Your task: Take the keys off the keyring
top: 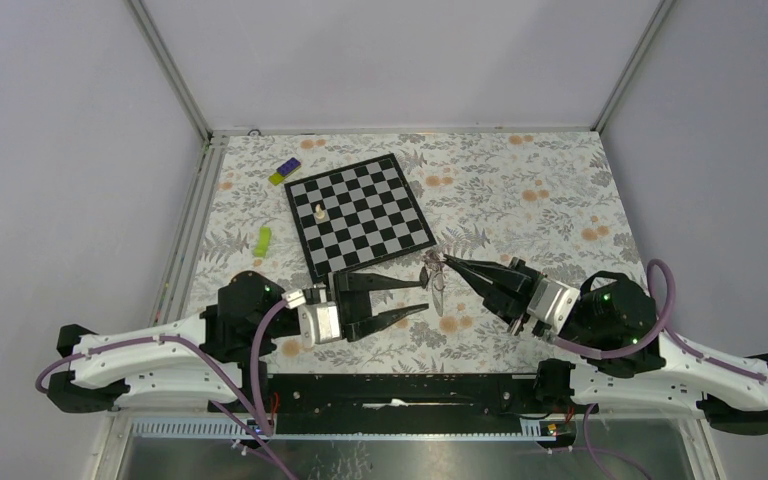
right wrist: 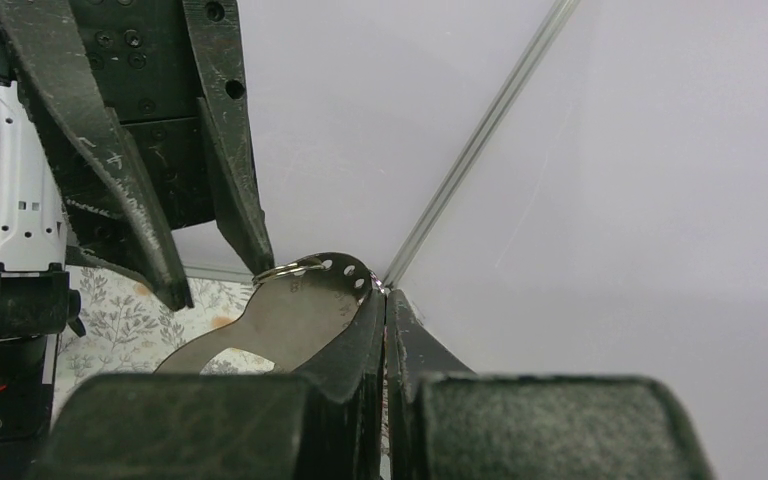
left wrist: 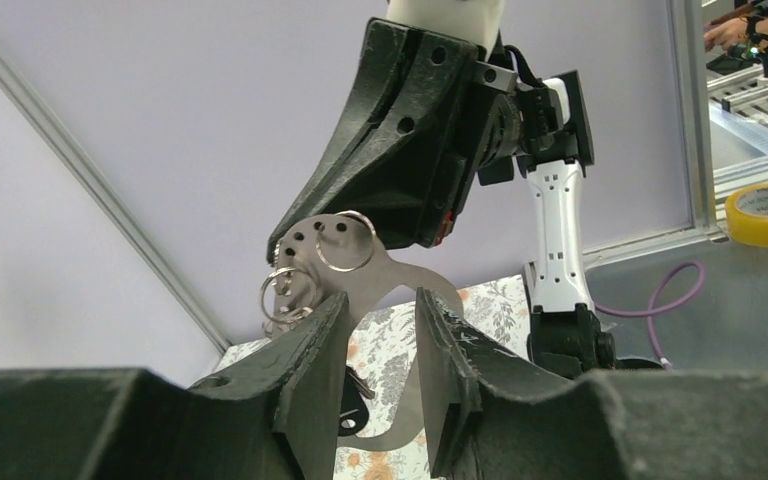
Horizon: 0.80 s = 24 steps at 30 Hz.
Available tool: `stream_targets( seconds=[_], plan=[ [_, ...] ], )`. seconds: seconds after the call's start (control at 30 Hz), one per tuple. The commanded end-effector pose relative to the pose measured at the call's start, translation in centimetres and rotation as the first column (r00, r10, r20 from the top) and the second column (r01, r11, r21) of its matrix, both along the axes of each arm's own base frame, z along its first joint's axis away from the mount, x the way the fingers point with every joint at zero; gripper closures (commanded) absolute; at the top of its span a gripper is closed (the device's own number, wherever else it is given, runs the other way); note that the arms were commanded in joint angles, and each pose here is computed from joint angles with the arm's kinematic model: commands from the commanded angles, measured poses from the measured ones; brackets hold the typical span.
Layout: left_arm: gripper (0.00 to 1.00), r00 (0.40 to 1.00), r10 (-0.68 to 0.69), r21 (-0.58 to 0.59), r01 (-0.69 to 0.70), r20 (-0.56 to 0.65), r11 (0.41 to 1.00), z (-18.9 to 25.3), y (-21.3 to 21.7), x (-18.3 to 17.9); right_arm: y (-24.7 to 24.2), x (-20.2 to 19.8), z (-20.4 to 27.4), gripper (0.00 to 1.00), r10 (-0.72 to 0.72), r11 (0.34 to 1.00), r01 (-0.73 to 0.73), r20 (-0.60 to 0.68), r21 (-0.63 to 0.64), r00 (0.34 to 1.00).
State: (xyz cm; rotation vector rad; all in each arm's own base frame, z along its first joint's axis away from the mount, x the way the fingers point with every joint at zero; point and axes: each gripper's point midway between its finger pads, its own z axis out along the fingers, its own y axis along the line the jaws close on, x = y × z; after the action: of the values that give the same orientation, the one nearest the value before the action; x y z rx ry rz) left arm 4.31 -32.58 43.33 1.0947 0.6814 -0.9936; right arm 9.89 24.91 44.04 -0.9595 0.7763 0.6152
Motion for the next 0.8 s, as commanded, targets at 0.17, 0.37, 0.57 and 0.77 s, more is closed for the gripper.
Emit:
stream_targets(
  seconds=[0.17,0.37,0.57,0.77],
  plan=[
    [0.66,0.998,0.053,-0.094,-0.055,-0.019,0.994,2.2,0.8,0.9,-1.2,-1.1,2.7,1.0,0.036,0.994,-0.042,0.063,0.1,0.997],
    [0.67,0.999,0.032,-0.106,-0.033,-0.009,0.994,2.4,0.5,0.5,-0.9,-1.5,2.6,1.0,0.062,0.994,-0.068,0.069,0.085,0.996],
    [0.7,1.0,-0.027,-0.11,0.027,0.009,0.994,2.7,0.4,-0.6,-0.7,-1.5,2.3,1.0,0.062,0.995,-0.067,0.068,0.073,0.996],
    [0.71,1.0,-0.012,-0.101,0.012,0.0,0.995,2.3,0.1,-0.2,-0.4,-2.1,2.4,1.0,0.095,0.993,-0.101,0.077,0.067,0.992]
  ],
)
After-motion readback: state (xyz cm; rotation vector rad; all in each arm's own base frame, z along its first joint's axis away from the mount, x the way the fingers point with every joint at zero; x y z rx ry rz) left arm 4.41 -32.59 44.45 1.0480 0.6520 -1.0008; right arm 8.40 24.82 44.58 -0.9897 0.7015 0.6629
